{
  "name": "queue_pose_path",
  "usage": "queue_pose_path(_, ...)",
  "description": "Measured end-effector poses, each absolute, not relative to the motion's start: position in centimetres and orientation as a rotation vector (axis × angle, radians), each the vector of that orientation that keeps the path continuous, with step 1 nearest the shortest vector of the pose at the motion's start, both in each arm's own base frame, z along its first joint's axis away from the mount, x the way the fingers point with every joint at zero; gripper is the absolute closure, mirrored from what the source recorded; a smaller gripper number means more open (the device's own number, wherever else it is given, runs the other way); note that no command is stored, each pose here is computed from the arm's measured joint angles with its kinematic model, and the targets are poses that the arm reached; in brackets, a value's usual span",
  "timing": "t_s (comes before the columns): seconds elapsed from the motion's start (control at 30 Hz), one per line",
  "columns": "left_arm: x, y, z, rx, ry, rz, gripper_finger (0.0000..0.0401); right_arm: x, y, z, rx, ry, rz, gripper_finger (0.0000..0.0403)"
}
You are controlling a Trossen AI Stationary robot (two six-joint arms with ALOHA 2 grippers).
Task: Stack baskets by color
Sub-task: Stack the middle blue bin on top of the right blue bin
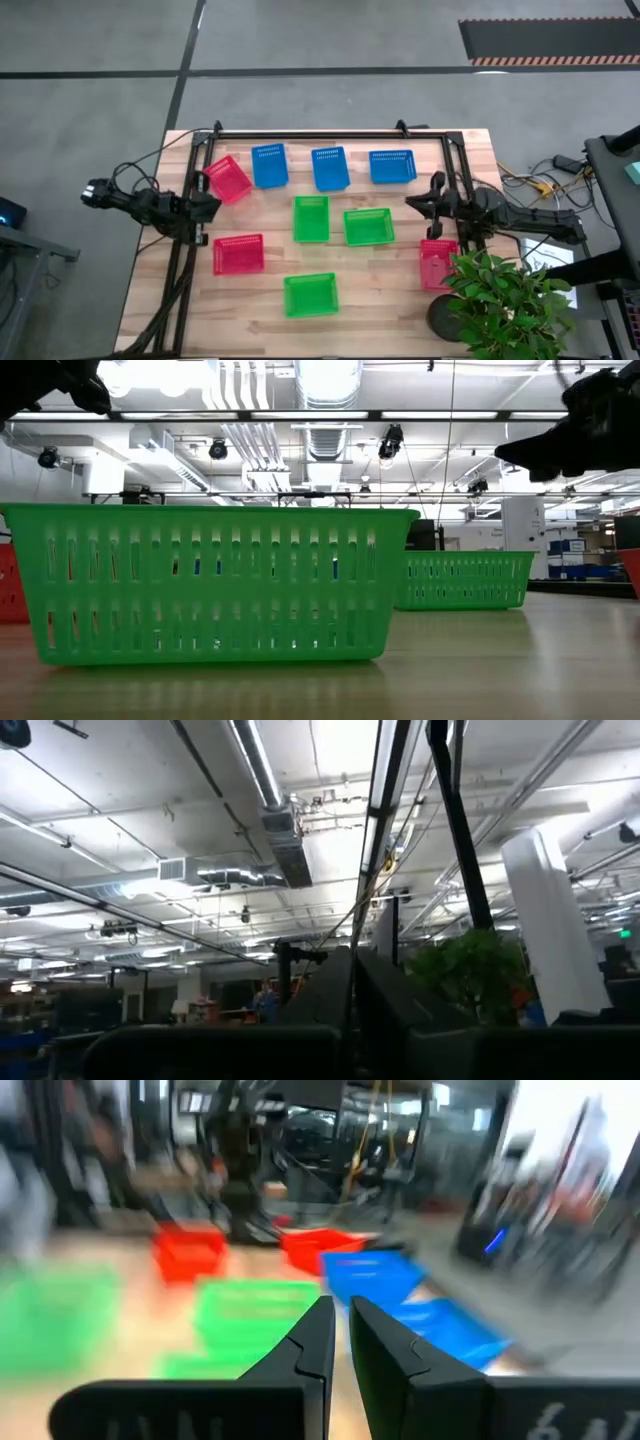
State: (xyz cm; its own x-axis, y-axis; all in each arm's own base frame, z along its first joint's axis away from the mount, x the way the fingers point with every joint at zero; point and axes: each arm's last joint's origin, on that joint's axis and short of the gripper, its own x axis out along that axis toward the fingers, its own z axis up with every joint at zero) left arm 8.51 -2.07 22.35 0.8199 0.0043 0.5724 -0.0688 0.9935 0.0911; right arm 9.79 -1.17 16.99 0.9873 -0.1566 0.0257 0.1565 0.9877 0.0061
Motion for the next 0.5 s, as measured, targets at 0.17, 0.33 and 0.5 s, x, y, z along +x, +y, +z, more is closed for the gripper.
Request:
queue_pose_path(0.17,8.5,-2.2,22.9,0.072,-0.655,0.000,0.0401,9.7,-1.5,17.0,0.302,-0.067,-0.257,0.0374)
queue_pose_path(0.33,9.0,-2.6,23.9,0.107,-0.668,-0.086,0.0401,9.8,-1.4,17.7,0.375,-0.136,-0.227,0.0374)
queue_pose_path(0.5,9.4,-2.8,24.3,0.090,-0.713,-0.082,0.0401,10.2,-1.3,19.1,0.341,-0.260,-0.180,0.0374)
